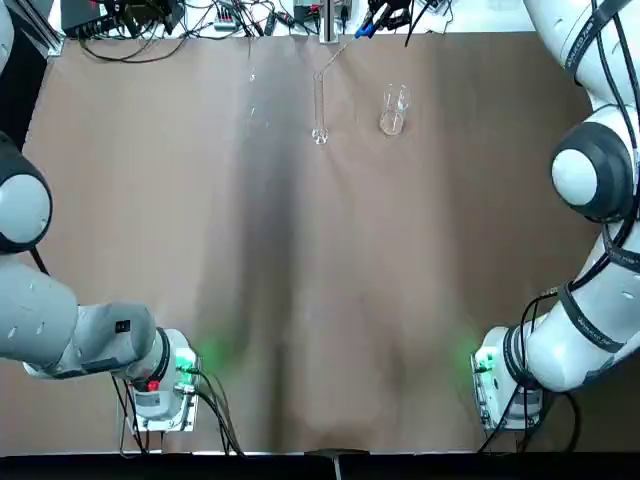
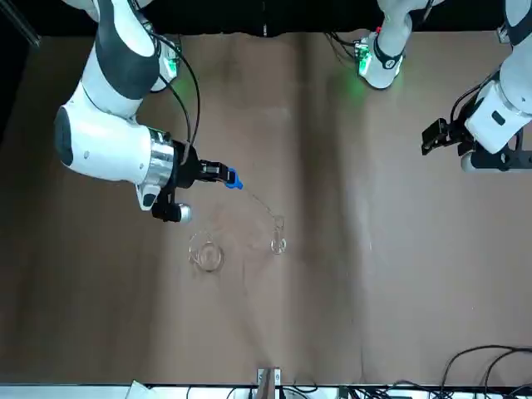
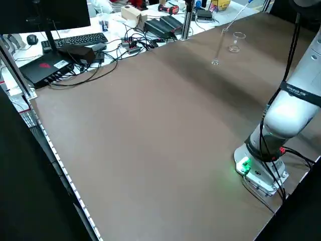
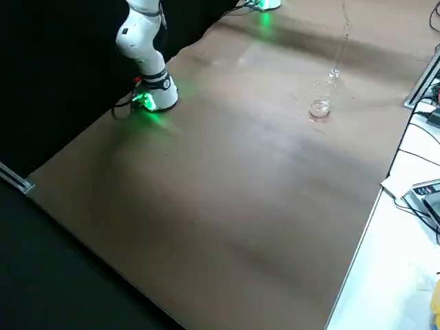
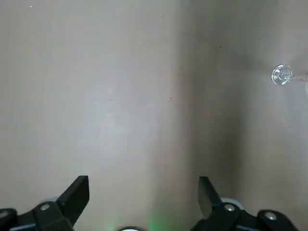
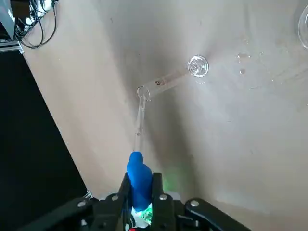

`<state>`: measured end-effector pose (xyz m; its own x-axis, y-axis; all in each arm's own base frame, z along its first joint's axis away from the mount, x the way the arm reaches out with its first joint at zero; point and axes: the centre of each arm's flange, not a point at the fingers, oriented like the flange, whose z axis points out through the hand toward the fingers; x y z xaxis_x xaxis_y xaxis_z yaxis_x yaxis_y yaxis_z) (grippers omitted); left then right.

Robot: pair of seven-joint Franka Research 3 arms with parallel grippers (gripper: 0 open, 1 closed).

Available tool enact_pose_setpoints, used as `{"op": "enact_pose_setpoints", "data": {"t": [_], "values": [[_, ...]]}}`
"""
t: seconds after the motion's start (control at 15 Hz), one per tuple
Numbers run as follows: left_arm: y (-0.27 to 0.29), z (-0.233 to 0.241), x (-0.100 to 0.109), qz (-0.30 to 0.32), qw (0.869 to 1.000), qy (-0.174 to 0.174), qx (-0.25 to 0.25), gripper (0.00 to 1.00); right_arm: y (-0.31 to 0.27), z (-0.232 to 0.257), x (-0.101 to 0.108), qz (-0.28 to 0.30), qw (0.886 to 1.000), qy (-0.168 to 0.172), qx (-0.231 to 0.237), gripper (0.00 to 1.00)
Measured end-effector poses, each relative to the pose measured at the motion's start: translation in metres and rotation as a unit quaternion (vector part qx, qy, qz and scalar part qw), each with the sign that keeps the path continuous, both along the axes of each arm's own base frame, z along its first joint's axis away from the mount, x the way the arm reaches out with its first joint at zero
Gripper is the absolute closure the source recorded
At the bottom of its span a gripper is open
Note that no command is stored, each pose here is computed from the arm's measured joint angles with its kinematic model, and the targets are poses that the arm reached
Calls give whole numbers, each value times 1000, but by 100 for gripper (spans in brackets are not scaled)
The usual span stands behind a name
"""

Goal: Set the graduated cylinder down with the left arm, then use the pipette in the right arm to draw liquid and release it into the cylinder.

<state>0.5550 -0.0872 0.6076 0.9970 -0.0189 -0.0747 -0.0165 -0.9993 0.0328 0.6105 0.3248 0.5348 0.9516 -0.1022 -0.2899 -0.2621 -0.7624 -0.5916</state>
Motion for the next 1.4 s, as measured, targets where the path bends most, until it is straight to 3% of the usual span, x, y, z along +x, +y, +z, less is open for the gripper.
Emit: {"op": "enact_pose_setpoints", "data": {"t": [0.87,1.4], "values": [[0,0,0,-1,1000,1,1,0,16,-2,-6,8,1000,-19,-17,82],[0,0,0,-2,1000,1,1,0,16,-2,-6,9,1000,-20,-18,91]]}}
